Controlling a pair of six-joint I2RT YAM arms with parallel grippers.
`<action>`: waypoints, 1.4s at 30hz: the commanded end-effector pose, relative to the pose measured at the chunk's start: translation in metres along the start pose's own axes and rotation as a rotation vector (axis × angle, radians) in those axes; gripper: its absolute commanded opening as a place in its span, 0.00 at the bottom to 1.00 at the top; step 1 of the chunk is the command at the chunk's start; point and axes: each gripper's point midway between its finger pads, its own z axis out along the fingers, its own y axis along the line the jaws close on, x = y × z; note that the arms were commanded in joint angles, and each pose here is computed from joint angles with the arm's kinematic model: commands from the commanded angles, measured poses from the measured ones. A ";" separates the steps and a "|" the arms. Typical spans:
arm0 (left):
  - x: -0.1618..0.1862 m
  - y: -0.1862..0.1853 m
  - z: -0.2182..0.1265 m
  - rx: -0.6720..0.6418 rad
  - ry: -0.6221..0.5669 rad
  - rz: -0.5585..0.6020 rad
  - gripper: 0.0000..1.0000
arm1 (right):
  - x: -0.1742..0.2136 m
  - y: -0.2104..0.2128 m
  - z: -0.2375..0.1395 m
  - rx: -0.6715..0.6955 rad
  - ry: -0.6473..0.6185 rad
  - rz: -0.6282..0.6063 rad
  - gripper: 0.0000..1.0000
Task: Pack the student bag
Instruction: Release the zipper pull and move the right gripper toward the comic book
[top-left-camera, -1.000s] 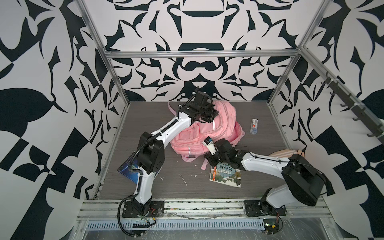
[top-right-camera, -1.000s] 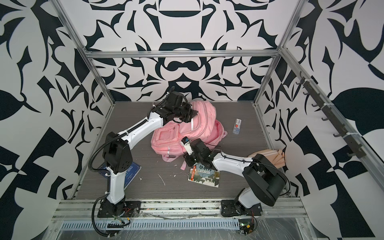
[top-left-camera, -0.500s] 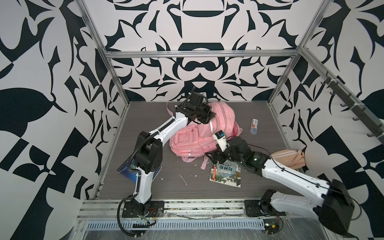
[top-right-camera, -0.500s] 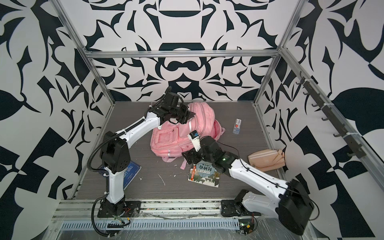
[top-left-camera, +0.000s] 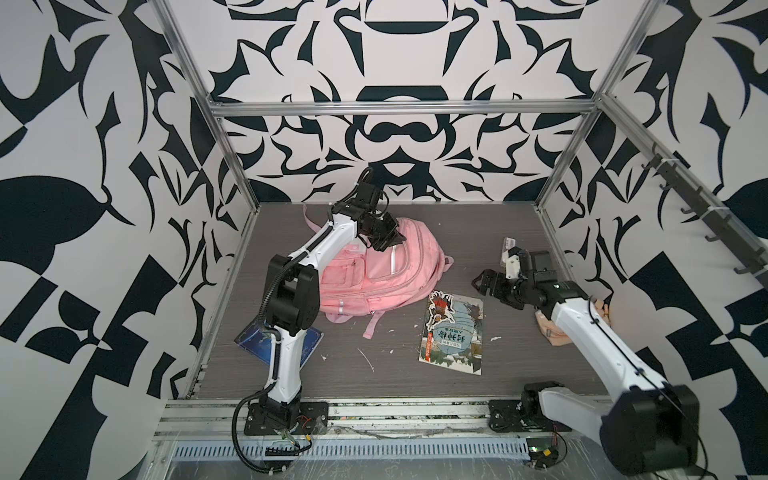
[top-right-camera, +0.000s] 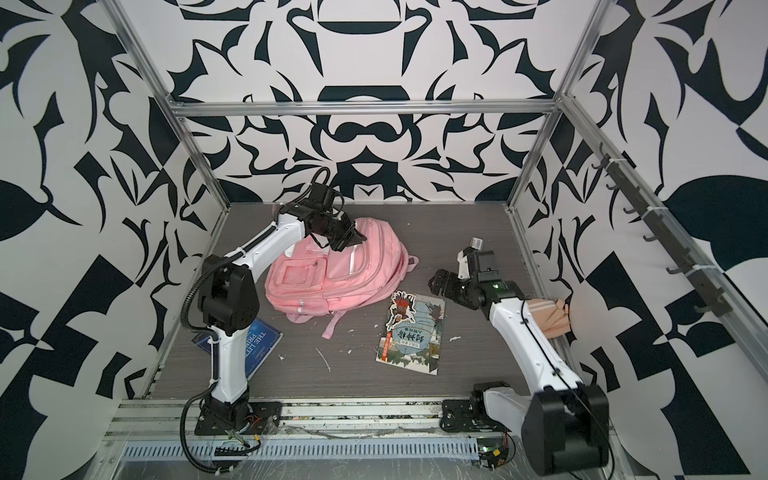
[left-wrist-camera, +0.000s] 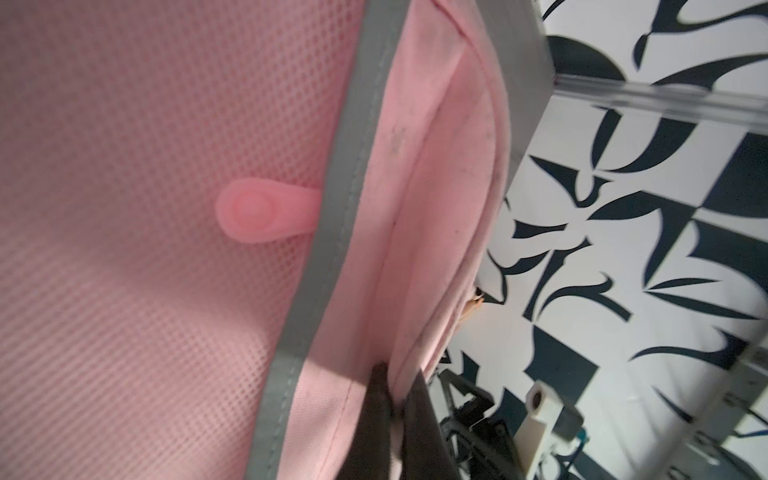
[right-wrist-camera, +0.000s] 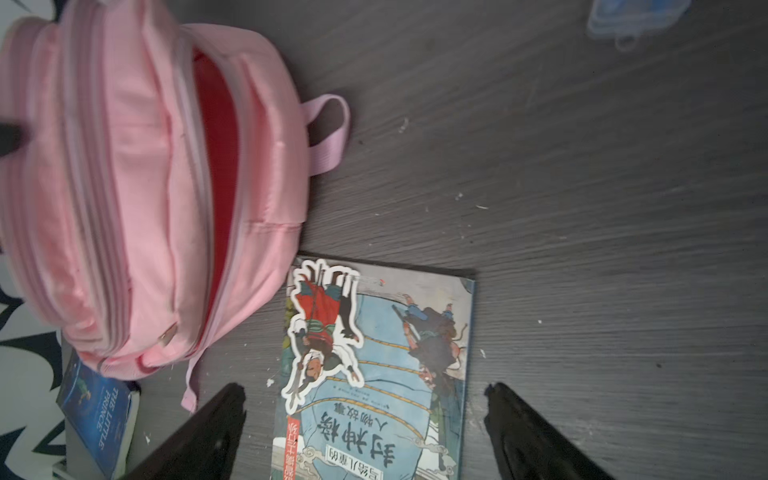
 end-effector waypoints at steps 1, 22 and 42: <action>0.003 0.015 -0.010 -0.123 -0.021 0.134 0.00 | -0.008 0.016 -0.001 -0.078 0.045 0.029 0.98; 0.023 -0.011 -0.017 -0.329 -0.133 0.446 0.64 | 0.030 -0.056 0.019 0.035 0.162 0.201 0.95; 0.215 0.104 0.012 -0.272 0.456 0.620 0.73 | 0.077 -0.076 0.021 0.088 0.215 0.333 0.93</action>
